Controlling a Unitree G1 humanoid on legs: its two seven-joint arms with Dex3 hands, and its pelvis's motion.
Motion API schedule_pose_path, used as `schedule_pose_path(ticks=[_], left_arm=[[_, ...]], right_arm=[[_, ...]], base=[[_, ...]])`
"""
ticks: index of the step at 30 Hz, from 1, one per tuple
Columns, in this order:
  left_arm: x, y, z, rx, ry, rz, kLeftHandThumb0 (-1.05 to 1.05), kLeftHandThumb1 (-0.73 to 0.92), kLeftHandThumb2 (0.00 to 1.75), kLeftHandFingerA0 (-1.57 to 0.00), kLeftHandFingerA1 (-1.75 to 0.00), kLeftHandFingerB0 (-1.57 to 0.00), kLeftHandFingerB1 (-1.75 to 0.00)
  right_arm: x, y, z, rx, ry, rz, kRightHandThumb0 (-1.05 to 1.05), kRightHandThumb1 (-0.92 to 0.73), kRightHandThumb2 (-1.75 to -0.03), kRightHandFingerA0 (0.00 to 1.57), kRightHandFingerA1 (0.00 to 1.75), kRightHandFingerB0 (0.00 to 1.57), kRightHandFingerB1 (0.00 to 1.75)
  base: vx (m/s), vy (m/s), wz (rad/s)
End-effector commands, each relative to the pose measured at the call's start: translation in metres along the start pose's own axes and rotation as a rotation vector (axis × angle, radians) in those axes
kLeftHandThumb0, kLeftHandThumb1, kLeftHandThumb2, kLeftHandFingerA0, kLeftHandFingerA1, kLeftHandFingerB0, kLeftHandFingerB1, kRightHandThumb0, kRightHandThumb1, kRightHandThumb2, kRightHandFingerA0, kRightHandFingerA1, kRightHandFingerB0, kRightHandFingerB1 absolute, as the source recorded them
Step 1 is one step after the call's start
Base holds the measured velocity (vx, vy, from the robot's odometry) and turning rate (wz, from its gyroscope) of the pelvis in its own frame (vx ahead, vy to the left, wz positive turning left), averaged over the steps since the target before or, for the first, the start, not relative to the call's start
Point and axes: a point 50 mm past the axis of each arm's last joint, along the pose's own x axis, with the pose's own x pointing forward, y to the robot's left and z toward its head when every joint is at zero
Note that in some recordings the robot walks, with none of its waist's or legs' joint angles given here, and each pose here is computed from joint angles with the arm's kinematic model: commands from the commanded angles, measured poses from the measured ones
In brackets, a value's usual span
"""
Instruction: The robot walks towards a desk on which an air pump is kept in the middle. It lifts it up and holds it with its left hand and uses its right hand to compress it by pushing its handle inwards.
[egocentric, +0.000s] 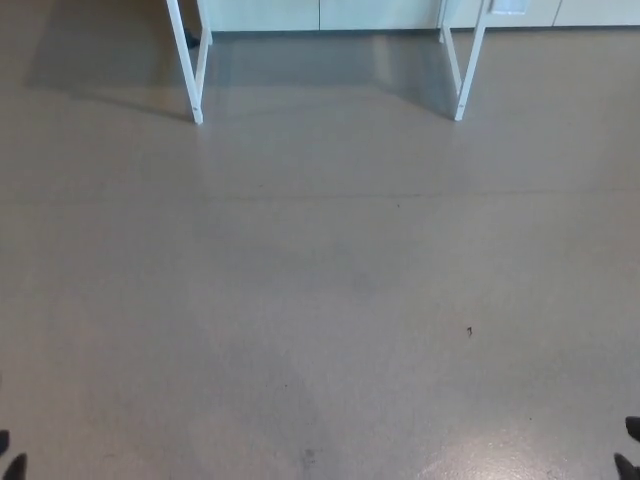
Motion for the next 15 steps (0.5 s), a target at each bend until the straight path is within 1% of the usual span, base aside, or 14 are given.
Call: schedule_pose_path(ticks=[1,5,6,9,10,11,12,13,14,15], left_arm=[[-0.002,0.010,0.010,-0.019,-0.092,0.001,-0.64,0.87,0.66,-0.22,-0.36,-0.20,-0.32],[-0.004,0.011,0.005,-0.022,-0.085,-0.005,-0.64,0.86,0.66,-0.22,-0.36,-0.19,-0.31],[-0.005,0.011,0.004,-0.025,-0.083,-0.008,-0.65,0.86,0.66,-0.21,-0.35,-0.20,-0.32],[-0.007,0.012,0.001,-0.031,-0.073,-0.013,-0.66,0.86,0.66,-0.21,-0.35,-0.19,-0.31],[-0.007,0.012,-0.001,-0.072,-0.066,-0.018,-0.63,0.84,0.65,-0.18,-0.35,-0.18,-0.31],[-0.009,0.012,-0.004,-0.067,-0.061,-0.022,-0.63,0.87,0.66,-0.19,-0.35,-0.17,-0.31],[-0.011,0.012,-0.006,-0.034,-0.058,-0.025,-0.63,0.87,0.66,-0.19,-0.35,-0.17,-0.31],[-0.011,0.012,-0.007,-0.045,-0.055,-0.026,-0.63,0.86,0.66,-0.18,-0.35,-0.17,-0.31],[-0.013,0.012,-0.009,-0.038,-0.053,-0.020,-0.63,0.86,0.65,-0.22,-0.35,-0.20,-0.32],[-0.014,0.012,-0.010,-0.030,-0.054,-0.016,-0.63,0.86,0.65,-0.22,-0.35,-0.20,-0.32]], right_arm=[[-0.002,-0.008,0.005,0.015,-0.068,0.007,-0.76,-0.88,-0.66,0.21,0.35,0.14,0.29],[-0.005,-0.007,0.000,0.003,-0.053,0.007,-0.75,-0.89,-0.67,0.22,0.34,0.15,0.29],[-0.006,-0.006,0.000,0.004,-0.053,0.010,-0.36,-0.52,-1.10,0.00,0.48,0.00,0.48],[-0.008,-0.005,-0.002,0.002,-0.051,0.017,-0.36,-0.52,-1.10,0.00,0.48,0.00,0.48],[-0.008,-0.005,-0.004,0.004,-0.046,0.023,-0.37,-0.51,-1.09,0.00,0.48,0.00,0.48],[-0.010,-0.005,-0.007,0.008,-0.042,0.029,-0.36,-0.53,-1.10,0.00,0.49,0.00,0.48],[-0.012,-0.005,-0.009,0.012,-0.038,0.032,-0.36,-0.53,-1.10,0.00,0.49,0.00,0.48],[-0.012,-0.005,-0.010,0.010,-0.037,0.032,-0.36,-0.53,-1.10,0.00,0.49,0.00,0.48],[-0.013,-0.004,-0.012,0.007,-0.032,0.033,-0.36,-0.53,-1.10,0.00,0.48,0.00,0.48],[-0.014,-0.004,-0.012,0.006,-0.030,0.034,-0.36,-0.53,-1.10,0.00,0.48,0.00,0.48]], base=[[0.02,-0.007,-0.18],[0.00,-0.025,0.15],[0.00,0.000,0.00],[0.04,0.072,-0.04],[0.07,0.150,-0.09],[0.03,0.213,-0.24],[0.15,0.334,-0.35],[0.26,0.372,0.65],[0.24,0.633,-0.18],[0.19,0.395,-0.13]])
